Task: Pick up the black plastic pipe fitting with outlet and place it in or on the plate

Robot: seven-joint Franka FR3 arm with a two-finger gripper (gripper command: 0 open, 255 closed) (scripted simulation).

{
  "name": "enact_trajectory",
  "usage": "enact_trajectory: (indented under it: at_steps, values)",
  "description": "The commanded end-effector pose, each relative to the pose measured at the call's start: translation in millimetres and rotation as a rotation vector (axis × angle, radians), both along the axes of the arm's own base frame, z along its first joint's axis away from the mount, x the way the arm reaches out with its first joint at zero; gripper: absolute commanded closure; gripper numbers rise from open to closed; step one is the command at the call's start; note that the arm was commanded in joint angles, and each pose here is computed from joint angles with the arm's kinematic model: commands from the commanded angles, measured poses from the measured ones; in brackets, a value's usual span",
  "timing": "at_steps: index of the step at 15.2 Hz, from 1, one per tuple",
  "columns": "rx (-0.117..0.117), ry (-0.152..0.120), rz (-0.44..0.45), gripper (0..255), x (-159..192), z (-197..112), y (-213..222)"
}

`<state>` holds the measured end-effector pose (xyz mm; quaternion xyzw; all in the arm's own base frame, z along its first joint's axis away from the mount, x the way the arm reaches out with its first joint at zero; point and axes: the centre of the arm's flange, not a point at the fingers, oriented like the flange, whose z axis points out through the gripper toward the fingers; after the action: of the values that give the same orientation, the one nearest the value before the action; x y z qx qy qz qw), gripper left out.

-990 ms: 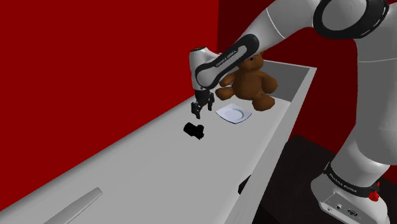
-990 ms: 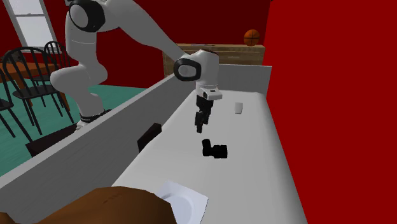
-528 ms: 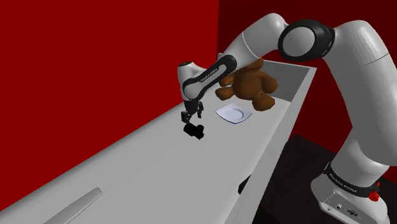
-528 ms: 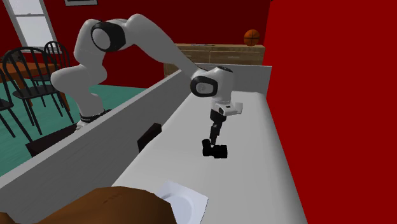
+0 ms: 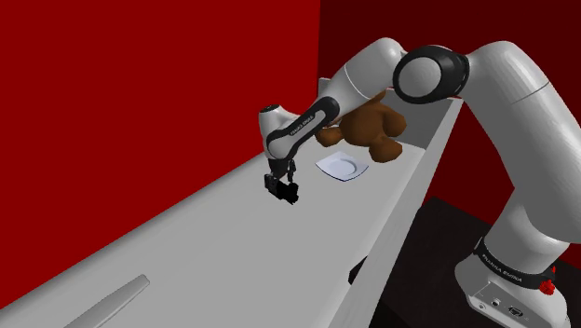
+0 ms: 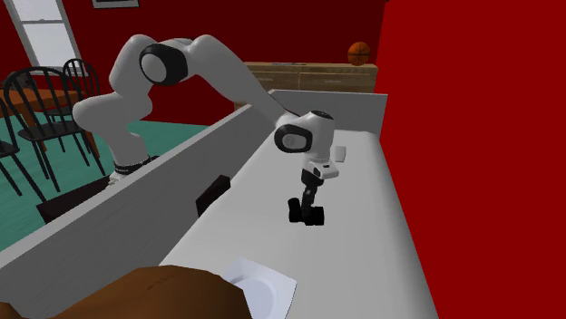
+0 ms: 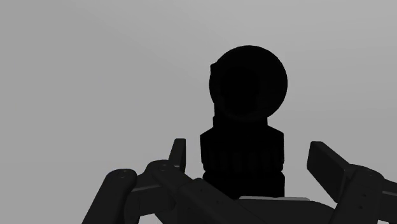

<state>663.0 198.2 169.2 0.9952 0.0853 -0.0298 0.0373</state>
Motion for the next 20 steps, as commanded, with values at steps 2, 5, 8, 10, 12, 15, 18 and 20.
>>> enact_trajectory:
  at_steps: [2,5,8,10,12,15,18,20]
  values:
    - [0.000,0.000,0.000,0,0,-7,0]
    - [0.000,0.000,0.000,0,0,-7,0]
    - [0.000,0.000,0.000,0,0,-7,0]
    - [0.000,0.000,0.000,255,0,-7,0]
    - [0.000,0.000,0.000,255,0,-7,0]
    - [0.000,0.000,0.000,255,0,-7,0]
    - [0.000,0.000,0.000,255,0,-7,0]
    - [0.000,0.000,0.000,255,0,4,0]
